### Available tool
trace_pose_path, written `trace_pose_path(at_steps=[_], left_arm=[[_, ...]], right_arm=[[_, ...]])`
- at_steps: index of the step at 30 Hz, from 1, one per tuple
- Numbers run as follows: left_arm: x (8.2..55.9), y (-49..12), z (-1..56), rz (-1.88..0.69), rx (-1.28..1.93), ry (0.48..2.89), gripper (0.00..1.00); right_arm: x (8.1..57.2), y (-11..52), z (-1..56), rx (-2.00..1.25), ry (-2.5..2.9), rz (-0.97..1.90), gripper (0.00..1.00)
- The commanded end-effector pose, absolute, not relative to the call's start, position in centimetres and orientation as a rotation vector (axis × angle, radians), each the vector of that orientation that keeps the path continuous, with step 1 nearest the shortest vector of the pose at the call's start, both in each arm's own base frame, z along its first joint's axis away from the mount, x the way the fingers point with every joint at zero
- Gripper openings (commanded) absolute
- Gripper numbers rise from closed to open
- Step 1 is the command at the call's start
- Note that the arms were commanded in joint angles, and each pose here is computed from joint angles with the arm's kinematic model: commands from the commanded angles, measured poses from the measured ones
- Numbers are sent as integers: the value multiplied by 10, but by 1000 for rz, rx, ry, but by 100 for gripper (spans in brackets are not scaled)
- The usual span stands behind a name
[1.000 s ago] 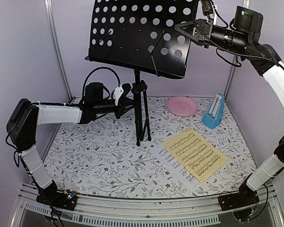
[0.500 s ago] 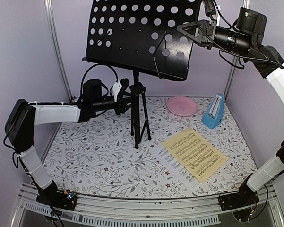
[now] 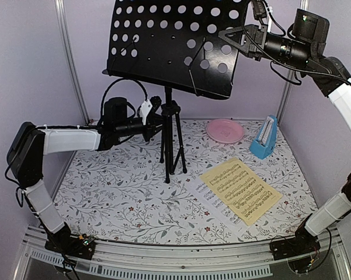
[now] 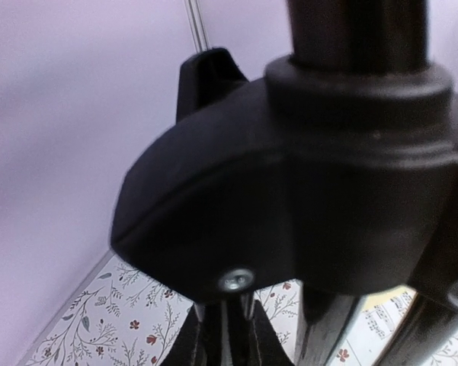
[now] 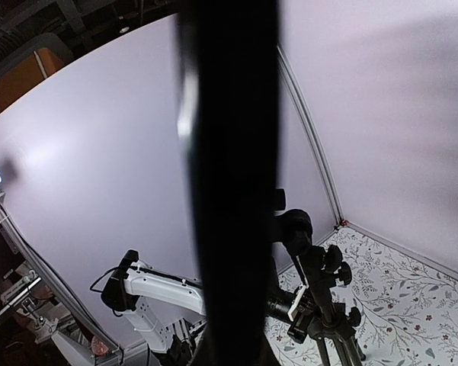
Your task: Set up the instrument practice props
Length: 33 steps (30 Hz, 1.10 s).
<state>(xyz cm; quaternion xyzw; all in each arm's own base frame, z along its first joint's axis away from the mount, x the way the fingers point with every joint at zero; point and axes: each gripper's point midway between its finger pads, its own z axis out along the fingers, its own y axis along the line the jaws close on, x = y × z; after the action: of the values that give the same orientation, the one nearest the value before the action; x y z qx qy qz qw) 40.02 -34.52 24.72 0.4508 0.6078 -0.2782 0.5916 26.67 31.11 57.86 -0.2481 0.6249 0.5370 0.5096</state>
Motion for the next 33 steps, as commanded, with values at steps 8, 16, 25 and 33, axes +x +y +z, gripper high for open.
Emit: trace_pose_path(at_steps=[8, 16, 25, 33], left_arm=[[412, -316, 235, -475, 1141, 1440, 0], [413, -310, 226, -473, 1150, 1457, 0], [414, -309, 220, -464, 1158, 1472, 0], [414, -309, 216, -463, 1167, 1489, 0]], right_arm=[[211, 282, 678, -622, 1083, 1398, 3], [212, 285, 678, -632, 1068, 1416, 42], [211, 279, 680, -614, 1073, 1382, 79], [223, 233, 628, -419, 1253, 1157, 95]])
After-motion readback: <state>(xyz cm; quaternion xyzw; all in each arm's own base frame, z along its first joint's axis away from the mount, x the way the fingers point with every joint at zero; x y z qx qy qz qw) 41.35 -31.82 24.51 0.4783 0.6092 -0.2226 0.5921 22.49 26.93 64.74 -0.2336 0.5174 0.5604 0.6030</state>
